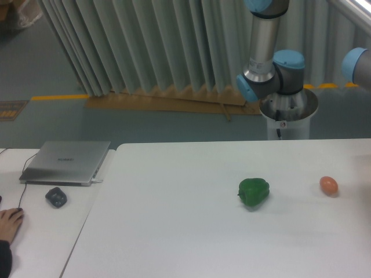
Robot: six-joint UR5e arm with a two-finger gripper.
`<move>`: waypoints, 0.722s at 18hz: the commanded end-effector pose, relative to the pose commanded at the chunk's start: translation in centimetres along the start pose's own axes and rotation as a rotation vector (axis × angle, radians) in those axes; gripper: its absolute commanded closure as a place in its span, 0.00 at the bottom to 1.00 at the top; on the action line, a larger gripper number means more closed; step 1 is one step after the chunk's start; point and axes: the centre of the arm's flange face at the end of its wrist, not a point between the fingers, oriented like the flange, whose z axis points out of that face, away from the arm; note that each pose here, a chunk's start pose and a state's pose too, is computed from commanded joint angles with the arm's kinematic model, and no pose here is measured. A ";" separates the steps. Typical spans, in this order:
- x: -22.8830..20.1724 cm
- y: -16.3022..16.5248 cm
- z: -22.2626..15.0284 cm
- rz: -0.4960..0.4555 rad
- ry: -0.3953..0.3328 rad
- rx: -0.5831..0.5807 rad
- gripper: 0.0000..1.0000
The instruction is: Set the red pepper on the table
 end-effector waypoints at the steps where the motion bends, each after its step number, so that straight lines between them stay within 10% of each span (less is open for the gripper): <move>1: 0.0 0.1 0.0 -0.002 -0.002 -0.001 0.00; 13: 0.6 0.3 0.6 -0.121 -0.018 -0.003 0.00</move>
